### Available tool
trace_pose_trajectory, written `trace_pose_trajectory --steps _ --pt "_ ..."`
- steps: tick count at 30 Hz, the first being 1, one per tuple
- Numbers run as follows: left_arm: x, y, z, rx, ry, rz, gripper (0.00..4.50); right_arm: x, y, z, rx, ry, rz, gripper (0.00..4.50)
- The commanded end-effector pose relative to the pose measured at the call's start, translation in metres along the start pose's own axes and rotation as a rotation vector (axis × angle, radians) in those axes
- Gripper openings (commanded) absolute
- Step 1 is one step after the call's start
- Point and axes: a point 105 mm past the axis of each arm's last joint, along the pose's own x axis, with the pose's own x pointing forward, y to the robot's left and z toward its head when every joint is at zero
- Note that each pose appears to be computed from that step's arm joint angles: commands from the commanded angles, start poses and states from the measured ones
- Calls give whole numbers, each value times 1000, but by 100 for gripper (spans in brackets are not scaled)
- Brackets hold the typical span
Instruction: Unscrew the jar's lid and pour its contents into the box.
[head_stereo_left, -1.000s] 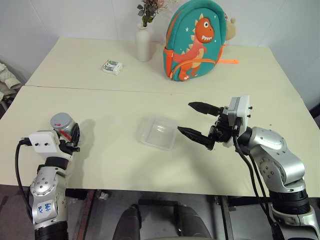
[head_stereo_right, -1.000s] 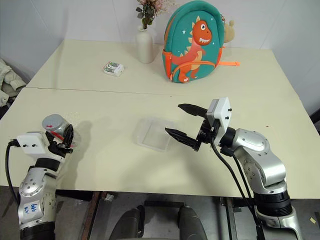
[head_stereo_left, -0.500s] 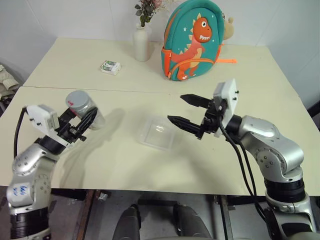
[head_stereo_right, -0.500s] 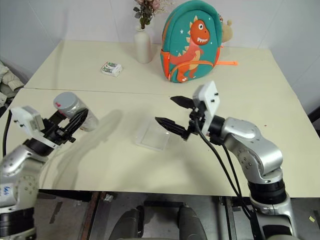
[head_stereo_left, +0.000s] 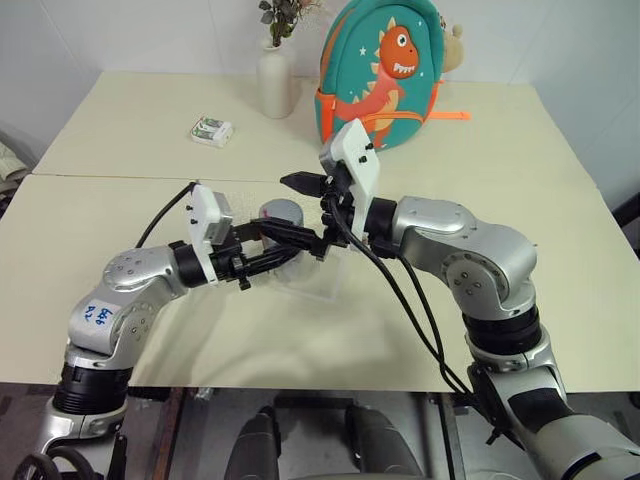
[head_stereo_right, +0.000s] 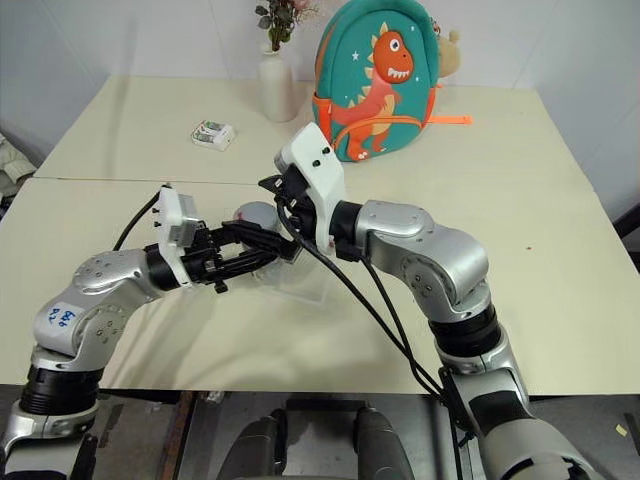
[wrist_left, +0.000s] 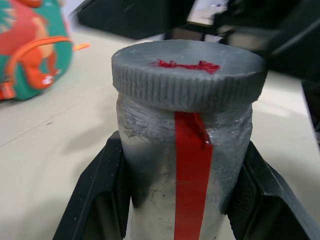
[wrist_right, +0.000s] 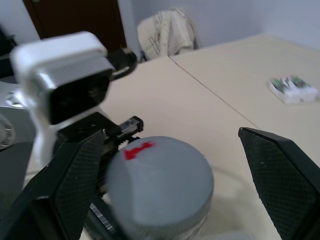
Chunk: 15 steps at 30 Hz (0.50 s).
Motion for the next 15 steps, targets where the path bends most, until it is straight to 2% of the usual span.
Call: trace_pose_trajectory --steps 1,15 --pt "4 -3 9 29 -30 -19 202 3 5 12 -37 -24 13 450" --pt "7 -3 10 26 -65 5 202 -2 -1 7 18 -33 -4 450"
